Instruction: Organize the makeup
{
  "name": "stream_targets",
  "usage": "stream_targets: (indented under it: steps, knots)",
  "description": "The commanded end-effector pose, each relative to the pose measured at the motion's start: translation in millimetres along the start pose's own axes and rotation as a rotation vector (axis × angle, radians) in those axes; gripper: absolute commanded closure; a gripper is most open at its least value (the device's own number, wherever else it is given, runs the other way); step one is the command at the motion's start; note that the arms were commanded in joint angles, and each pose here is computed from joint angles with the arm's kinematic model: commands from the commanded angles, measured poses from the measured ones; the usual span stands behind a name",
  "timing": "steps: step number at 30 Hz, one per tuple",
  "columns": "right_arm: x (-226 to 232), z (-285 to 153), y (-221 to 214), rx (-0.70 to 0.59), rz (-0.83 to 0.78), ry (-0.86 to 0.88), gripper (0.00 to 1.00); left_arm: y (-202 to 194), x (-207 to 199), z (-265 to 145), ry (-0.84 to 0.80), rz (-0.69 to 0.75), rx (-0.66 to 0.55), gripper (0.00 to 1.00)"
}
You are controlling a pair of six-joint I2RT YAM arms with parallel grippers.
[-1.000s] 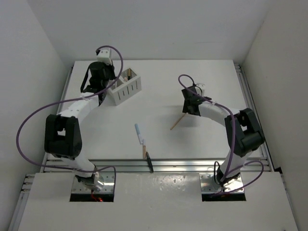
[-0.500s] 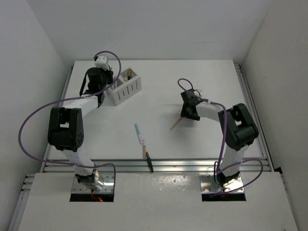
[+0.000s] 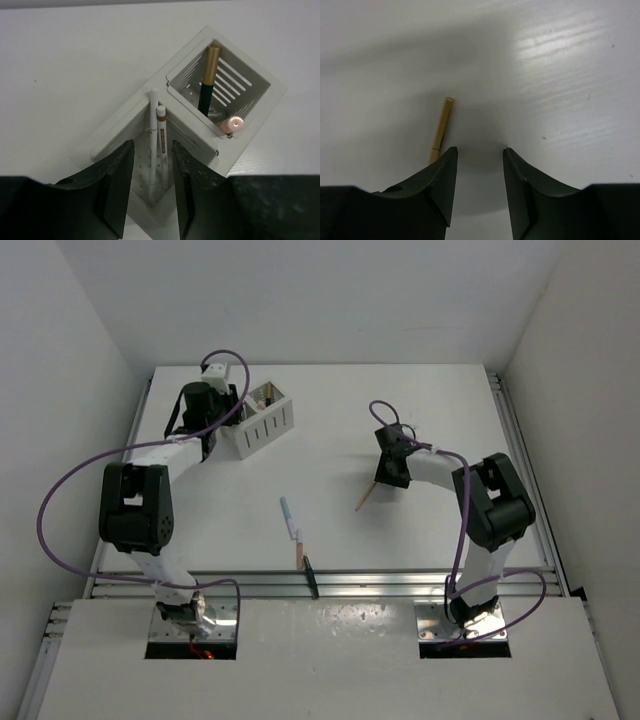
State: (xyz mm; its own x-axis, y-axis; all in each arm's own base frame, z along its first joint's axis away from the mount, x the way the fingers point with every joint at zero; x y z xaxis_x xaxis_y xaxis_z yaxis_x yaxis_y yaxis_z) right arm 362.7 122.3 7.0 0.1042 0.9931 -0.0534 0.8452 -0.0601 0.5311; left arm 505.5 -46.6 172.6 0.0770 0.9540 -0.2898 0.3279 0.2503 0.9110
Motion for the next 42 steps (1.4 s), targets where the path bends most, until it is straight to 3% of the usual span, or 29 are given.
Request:
stream_targets:
  steps: [1,10,14,21,25,29,32,36,39,40,42]
  knots:
    - [-7,-19,-15,0.067,0.021,-0.022,0.58,33,-10,-18,-0.026,-0.018,-0.026,0.58]
    - [13,-43,25,-0.113,-0.035,0.021,0.53,33,-18,-29,-0.001,-0.018,0.042,0.58]
    - [21,-31,27,-0.090,0.003,0.032,0.47,29,-26,-31,0.015,0.022,0.077,0.57]
    - [17,8,8,0.044,0.081,0.013,0.46,35,-28,-40,0.014,0.022,0.076,0.57]
    - [20,23,0,0.145,0.106,0.022,0.57,36,-29,-43,0.014,0.022,0.076,0.57]
    - [22,25,-10,0.169,0.103,0.047,0.99,42,-30,-49,0.011,0.038,0.067,0.57]
    - [14,22,-10,0.162,0.116,0.031,0.99,42,-45,-56,-0.044,0.088,0.079,0.57]
    - [21,17,9,0.071,0.075,0.102,0.99,41,-64,-65,-0.162,0.148,0.100,0.57]
    - [42,-5,55,-0.104,0.003,0.231,0.99,29,-97,-81,-0.360,0.213,0.153,0.55]
    - [57,-31,94,-0.263,-0.031,0.303,0.99,30,-106,-88,-0.422,0.226,0.156,0.51]
    - [76,-58,121,-0.394,-0.134,0.385,0.99,19,-130,-105,-0.613,0.228,0.197,0.47]
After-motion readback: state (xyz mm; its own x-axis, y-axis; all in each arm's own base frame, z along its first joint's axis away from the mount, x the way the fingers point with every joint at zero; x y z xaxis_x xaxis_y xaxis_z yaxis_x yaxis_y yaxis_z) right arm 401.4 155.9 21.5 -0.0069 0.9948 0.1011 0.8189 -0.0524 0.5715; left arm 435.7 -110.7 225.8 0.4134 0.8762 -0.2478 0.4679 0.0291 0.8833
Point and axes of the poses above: each gripper's point midway between its finger pads, its own z axis out along the fingers, its own x axis along the line the jaws close on, y = z × x, the point moved 2 cm from there along -z, back along the fingers, and after that the axes turned 12 degrees about -z, right-handed, at the moved point
